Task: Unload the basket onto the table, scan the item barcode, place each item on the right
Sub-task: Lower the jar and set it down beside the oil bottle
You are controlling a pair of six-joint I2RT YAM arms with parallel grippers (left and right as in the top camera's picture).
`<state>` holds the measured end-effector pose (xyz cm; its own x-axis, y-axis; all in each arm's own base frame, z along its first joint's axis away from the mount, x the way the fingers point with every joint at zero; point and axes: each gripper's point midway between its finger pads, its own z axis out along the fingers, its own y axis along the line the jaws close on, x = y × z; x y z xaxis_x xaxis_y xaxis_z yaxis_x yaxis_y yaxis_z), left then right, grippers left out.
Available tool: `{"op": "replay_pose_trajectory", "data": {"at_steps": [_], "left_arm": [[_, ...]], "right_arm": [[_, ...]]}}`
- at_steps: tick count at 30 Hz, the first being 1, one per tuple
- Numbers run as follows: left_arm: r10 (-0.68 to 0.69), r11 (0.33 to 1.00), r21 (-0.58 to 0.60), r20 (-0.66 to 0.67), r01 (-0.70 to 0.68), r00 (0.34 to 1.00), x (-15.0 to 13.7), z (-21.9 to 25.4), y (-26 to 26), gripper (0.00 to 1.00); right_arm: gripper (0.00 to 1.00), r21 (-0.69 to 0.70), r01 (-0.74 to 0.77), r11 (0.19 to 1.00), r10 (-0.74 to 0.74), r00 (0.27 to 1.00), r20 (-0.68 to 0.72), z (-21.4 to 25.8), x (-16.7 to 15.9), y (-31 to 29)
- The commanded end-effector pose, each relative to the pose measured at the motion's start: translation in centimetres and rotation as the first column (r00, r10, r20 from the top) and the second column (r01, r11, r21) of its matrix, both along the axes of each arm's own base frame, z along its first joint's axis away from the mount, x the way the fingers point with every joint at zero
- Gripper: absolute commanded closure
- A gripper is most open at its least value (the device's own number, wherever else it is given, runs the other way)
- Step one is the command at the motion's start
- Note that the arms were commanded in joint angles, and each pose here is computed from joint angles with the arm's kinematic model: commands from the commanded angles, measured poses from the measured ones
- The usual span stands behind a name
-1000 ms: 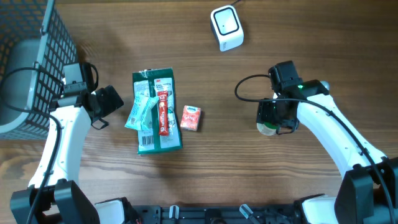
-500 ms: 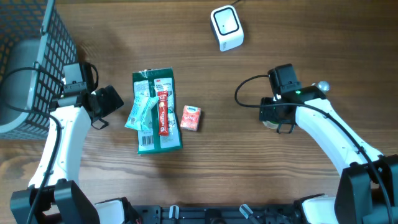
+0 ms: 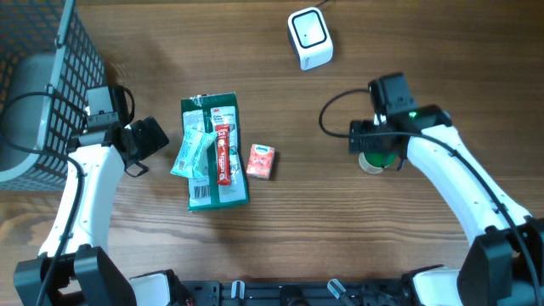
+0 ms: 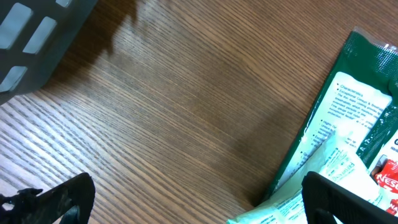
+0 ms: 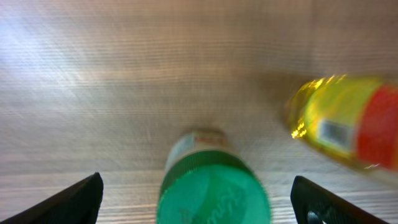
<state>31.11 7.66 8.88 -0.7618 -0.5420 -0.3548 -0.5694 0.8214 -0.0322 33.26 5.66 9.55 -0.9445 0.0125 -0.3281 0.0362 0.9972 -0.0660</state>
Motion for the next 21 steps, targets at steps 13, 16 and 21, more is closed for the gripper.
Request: {"op": "replay_pose_trajectory", "data": {"at_steps": [13,16,21], "left_arm": [[0.002,1.000,0.001,0.029,-0.002,1.000,0.4,0.8,0.2,0.00],[0.002,1.000,0.001,0.029,-0.002,1.000,0.4,0.8,0.2,0.00],[0.002,1.000,0.001,0.029,-0.002,1.000,0.4,0.8,0.2,0.00]], "right_arm": [[0.57,0.348,-0.121,0.930,0.129,0.992,0.000,2.6,0.1,6.7],[0.58,0.350,-0.084,0.933,0.105,0.994,-0.041,0.5,-0.9,6.4],[0.58,0.162,-0.012,0.987,0.026,0.996,-0.085,-1.5,-2.0,2.7]]}}
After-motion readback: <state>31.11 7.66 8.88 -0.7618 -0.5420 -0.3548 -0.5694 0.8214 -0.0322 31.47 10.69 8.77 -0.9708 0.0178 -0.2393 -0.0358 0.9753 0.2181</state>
